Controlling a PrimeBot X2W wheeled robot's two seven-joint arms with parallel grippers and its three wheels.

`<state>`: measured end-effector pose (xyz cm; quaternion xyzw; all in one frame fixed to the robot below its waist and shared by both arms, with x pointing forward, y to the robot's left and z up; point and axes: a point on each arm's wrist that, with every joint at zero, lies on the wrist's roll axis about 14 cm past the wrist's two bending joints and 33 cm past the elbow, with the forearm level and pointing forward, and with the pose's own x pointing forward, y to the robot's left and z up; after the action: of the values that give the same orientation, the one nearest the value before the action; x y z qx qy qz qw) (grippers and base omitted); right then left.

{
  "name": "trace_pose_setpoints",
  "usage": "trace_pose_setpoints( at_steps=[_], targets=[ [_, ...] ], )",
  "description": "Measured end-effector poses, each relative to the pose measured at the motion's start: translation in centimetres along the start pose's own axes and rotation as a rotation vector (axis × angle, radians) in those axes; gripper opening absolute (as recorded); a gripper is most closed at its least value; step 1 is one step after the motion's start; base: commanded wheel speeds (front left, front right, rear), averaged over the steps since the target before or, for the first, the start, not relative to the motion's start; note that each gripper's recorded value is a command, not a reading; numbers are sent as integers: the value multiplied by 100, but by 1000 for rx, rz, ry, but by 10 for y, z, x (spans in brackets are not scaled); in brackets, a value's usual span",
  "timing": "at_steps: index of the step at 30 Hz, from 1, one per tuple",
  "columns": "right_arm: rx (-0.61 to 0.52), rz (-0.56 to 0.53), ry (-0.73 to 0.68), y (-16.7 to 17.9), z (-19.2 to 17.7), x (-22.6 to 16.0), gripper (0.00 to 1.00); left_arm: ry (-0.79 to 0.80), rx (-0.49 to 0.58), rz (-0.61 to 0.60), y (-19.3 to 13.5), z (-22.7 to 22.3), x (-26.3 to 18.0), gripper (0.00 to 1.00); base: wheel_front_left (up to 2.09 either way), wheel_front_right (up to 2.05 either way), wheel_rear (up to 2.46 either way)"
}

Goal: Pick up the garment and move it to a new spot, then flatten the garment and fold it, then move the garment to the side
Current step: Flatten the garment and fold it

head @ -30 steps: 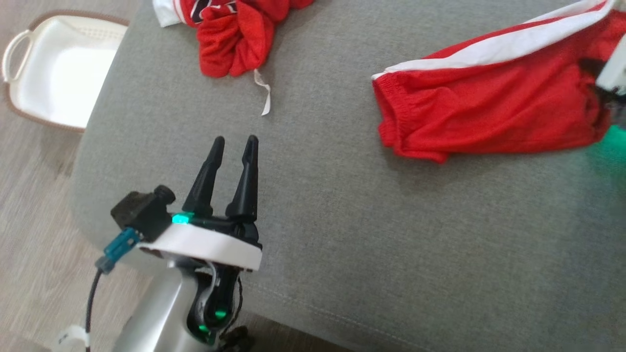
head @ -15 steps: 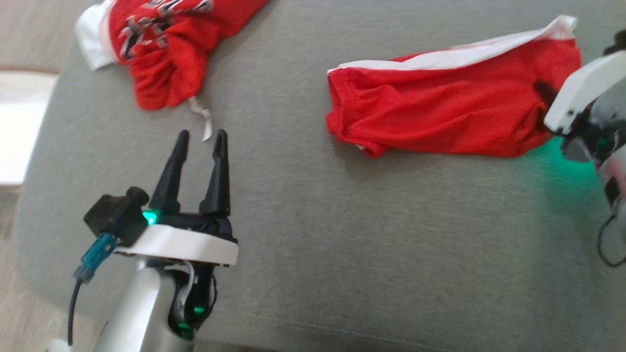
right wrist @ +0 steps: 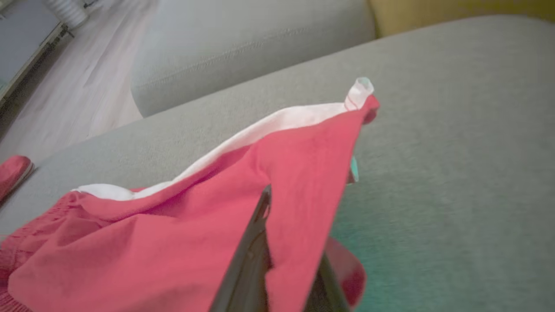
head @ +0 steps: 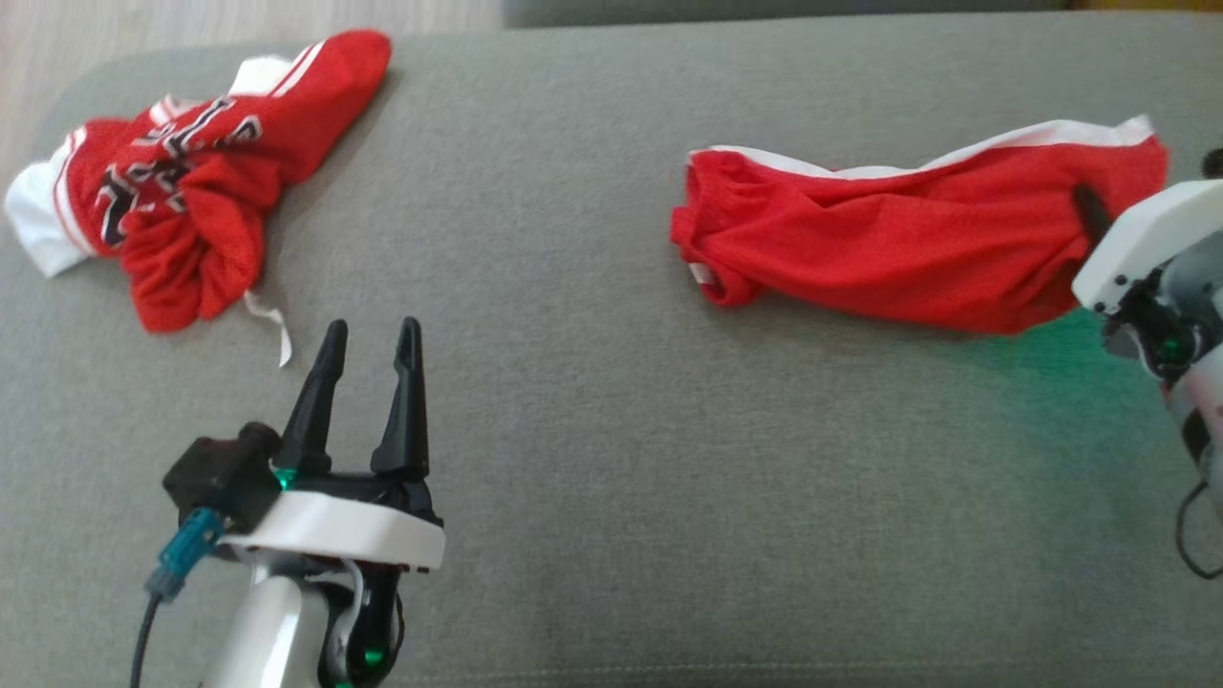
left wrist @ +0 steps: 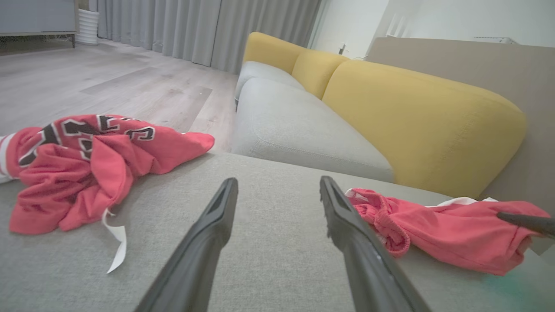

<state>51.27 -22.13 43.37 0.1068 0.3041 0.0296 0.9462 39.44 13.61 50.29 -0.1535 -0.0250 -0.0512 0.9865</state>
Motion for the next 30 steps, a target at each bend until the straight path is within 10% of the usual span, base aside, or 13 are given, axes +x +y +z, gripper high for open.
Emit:
trace_pose_setpoints(
  at_steps=[25,26,27,28,30],
  targets=[
    [-394,256,158,159,-21,12,0,-55,-2,148,38,21,-51,100,0,0,0],
    [-398,263,165,164,-21,14,4,-52,-1,158,41,20,-52,100,0,0,0],
    [-396,276,164,170,-20,17,40,-47,0,166,43,19,-53,100,0,0,0],
    [-393,289,162,177,-19,19,100,-41,0,173,45,17,-53,100,0,0,0],
    [-382,319,165,189,-22,22,100,-34,1,184,49,15,-54,100,0,0,0]
  ],
)
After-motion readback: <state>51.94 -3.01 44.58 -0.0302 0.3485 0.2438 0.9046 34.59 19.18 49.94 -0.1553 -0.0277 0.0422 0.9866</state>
